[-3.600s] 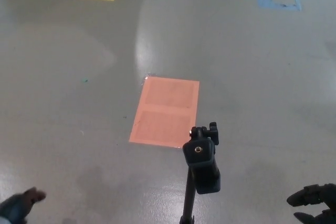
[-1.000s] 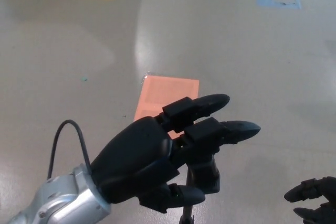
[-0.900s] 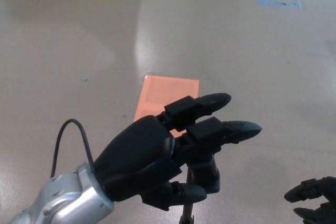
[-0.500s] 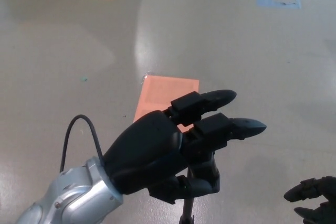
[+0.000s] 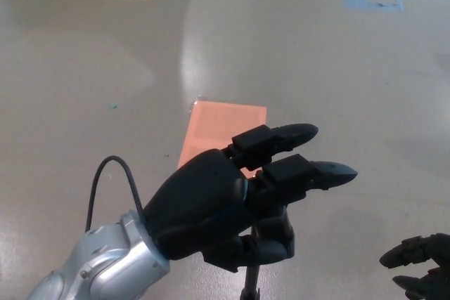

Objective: The robot uses its left hand to grab the top of a phone stand kept on the floor and rotates it anti-clockwise

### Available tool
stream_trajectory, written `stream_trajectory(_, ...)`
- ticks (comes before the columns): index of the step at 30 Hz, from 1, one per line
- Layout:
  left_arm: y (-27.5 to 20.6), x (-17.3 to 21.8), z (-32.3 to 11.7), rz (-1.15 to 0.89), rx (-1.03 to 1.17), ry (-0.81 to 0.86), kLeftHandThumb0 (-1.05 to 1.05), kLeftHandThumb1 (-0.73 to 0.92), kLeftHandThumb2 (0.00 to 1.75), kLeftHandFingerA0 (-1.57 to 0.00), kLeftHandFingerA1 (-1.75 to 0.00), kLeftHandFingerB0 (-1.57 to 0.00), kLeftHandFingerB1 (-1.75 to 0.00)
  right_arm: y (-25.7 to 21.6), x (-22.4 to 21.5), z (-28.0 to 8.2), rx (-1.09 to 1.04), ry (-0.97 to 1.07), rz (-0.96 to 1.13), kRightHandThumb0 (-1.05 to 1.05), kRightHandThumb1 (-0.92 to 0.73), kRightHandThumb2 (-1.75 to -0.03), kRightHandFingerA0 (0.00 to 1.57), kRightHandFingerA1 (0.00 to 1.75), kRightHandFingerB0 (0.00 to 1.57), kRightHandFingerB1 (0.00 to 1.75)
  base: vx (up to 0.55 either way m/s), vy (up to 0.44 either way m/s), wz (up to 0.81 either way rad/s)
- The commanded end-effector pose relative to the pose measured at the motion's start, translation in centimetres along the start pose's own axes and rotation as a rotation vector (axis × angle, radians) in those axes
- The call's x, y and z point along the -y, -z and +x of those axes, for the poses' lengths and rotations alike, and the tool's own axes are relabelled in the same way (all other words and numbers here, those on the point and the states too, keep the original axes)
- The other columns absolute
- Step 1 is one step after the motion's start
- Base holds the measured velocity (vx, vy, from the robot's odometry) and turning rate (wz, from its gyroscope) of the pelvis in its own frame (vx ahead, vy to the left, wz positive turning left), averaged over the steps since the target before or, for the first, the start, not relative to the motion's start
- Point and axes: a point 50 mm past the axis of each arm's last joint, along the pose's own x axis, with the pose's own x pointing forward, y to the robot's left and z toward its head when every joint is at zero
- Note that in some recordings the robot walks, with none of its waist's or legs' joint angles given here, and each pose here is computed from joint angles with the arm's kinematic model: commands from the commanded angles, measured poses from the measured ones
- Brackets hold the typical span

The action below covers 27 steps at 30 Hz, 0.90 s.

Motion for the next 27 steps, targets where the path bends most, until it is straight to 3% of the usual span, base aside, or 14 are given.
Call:
stream_trajectory(1,0.07,0.04,-0.12,0.017,0.006,-0.007,-0.23,0.53,0.56,-0.14,-0.28,-0.28,-0.36,0.14,0.46,-0.19,-0.007,0.008,-0.004,-0.48,-0.76,-0.63,0.50,0.39,0.37,0.35,0.00,0.000,0.00)
stream_trajectory(11,0.34,0.01,-0.10,0.025,-0.003,0.005,-0.17,0.61,0.58,-0.27,-0.31,-0.32,-0.37,-0.08,0.66,-0.14,-0.012,0.015,0.005,-0.46,-0.76,-0.62,0.50,0.39,0.36,0.34,0.00,0.000,0.00)
stream_trajectory(12,0.33,-0.01,-0.11,0.021,-0.011,0.009,-0.11,0.43,0.90,-0.17,-0.51,-0.24,-0.54,-0.09,0.67,-0.14,-0.011,0.014,0.008,-0.46,-0.76,-0.62,0.51,0.39,0.37,0.34,0.00,0.000,0.00)
stream_trajectory(13,0.32,-0.02,-0.11,0.019,-0.013,0.009,-0.11,0.43,0.90,-0.17,-0.51,-0.24,-0.54,-0.10,0.67,-0.14,-0.010,0.014,0.009,-0.46,-0.76,-0.62,0.51,0.39,0.37,0.34,0.00,0.000,0.00)
stream_trajectory(14,0.32,-0.02,-0.11,0.007,-0.020,0.002,-0.12,0.66,0.63,-0.48,-0.38,-0.46,-0.38,-0.10,0.66,-0.14,-0.009,0.015,0.010,-0.47,-0.76,-0.62,0.51,0.40,0.38,0.35,0.00,0.000,0.00)
stream_trajectory(17,0.33,-0.05,-0.12,-0.016,-0.030,-0.012,-0.08,0.68,0.60,-0.57,-0.39,-0.54,-0.38,-0.09,0.66,-0.15,-0.008,0.015,0.012,-0.46,-0.76,-0.62,0.51,0.40,0.38,0.35,0.00,0.000,0.00)
stream_trajectory(18,0.39,-0.07,-0.13,-0.019,-0.030,-0.014,-0.09,0.71,0.62,-0.76,-0.44,-0.70,-0.40,-0.09,0.67,-0.15,-0.009,0.015,0.011,-0.46,-0.76,-0.62,0.50,0.39,0.37,0.34,0.00,0.000,0.00)
stream_trajectory(19,0.47,-0.09,-0.14,-0.023,-0.029,-0.016,-0.09,0.71,0.62,-0.76,-0.44,-0.70,-0.40,-0.09,0.68,-0.15,-0.010,0.014,0.009,-0.46,-0.76,-0.62,0.50,0.39,0.37,0.34,0.00,0.000,0.00)
stream_trajectory(21,0.62,-0.05,-0.17,-0.026,-0.039,-0.013,-0.12,0.70,0.62,-0.84,-0.46,-0.85,-0.46,-0.11,0.69,-0.17,-0.008,0.015,0.000,-0.47,-0.76,-0.63,0.50,0.39,0.38,0.35,0.00,0.000,0.00)
stream_trajectory(23,0.71,-0.02,-0.19,-0.023,-0.042,-0.012,-0.12,0.70,0.62,-0.84,-0.46,-0.85,-0.46,-0.12,0.69,-0.18,-0.006,0.016,-0.002,-0.47,-0.76,-0.63,0.50,0.39,0.38,0.35,0.00,0.000,0.00)
stream_trajectory(27,1.05,-0.12,-0.03,-0.018,-0.043,-0.011,-0.16,0.68,0.61,-0.88,-0.69,-0.91,-0.56,-0.29,0.98,-0.21,-0.005,0.025,0.002,-0.48,-0.78,-0.64,0.47,0.39,0.37,0.34,0.00,0.000,0.00)
